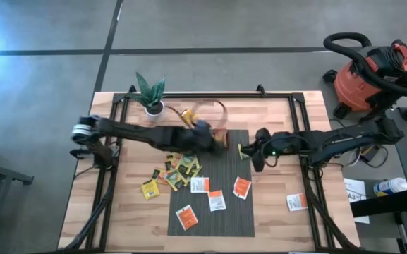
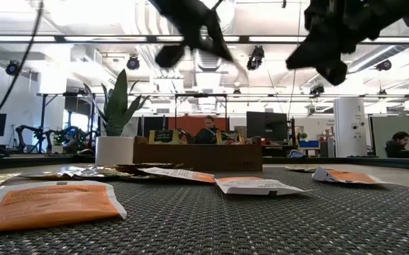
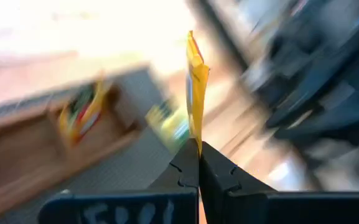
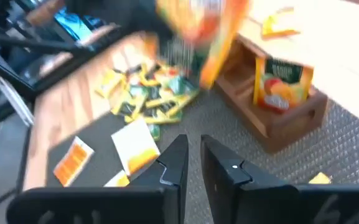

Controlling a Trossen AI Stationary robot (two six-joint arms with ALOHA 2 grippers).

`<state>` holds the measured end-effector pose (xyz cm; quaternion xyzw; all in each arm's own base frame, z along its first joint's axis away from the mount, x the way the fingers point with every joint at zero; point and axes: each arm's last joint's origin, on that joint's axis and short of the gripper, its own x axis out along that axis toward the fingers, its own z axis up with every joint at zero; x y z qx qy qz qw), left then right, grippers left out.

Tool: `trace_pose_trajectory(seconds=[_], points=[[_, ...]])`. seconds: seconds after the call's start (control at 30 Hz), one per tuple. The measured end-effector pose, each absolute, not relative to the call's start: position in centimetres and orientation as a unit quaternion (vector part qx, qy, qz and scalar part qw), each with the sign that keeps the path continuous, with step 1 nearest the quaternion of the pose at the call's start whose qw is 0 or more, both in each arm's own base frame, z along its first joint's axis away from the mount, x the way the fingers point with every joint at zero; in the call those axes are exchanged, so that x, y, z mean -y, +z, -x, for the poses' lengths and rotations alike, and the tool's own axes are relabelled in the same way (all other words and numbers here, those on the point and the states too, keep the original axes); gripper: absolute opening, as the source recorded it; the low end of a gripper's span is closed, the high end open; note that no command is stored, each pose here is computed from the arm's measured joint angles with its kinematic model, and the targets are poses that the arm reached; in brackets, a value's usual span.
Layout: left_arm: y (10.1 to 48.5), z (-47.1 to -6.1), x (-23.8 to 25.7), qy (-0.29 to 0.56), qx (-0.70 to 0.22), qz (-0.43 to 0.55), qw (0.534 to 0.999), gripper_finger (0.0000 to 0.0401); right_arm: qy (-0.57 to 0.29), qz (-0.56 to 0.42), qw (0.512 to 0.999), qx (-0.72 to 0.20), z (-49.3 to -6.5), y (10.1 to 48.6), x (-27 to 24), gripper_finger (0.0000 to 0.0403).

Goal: Pick & Place Tea
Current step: Put the orange tea bag into the right compartment of the wooden organizer

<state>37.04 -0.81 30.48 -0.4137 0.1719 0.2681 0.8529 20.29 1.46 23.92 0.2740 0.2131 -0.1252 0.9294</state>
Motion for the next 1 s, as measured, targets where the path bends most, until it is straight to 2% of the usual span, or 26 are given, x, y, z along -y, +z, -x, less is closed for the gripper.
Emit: trace_pose_trajectory(seconds=[0.17,0.37,0.5,0.57,0.67,0.83,1.0], points=[[32.7,-33.0,0.7,0.243,-0.023,0.487,0.839,0.0,-0.109,-0.286,0.938,-0.165,-20.2,25.1,-1.5,0.0043],[30.8,-29.8,1.3,0.204,0.161,0.593,0.762,0.0,-0.097,-0.291,0.94,-0.148,-21.8,25.1,-1.6,0.0043],[28.4,-29.3,2.2,0.209,0.212,0.593,0.748,0.0,-0.105,-0.308,0.935,-0.142,-23.7,25.4,-1.3,0.0046],[28.0,-29.2,2.6,0.219,0.228,0.571,0.758,0.0,-0.116,-0.343,0.924,-0.119,-25.0,25.9,-0.8,0.0051],[28.2,-29.4,3.3,0.221,0.228,0.502,0.805,0.0,-0.136,-0.389,0.907,-0.081,-27.0,26.5,0.4,0.0065],[30.0,-29.1,4.1,0.21,0.241,0.387,0.865,0.0,-0.162,-0.443,0.882,-0.013,-29.6,27.8,1.9,0.0111],[30.8,-28.5,3.8,0.205,0.242,0.351,0.881,0.0,-0.155,-0.468,0.87,0.015,-31.3,29.6,2.2,0.0166]])
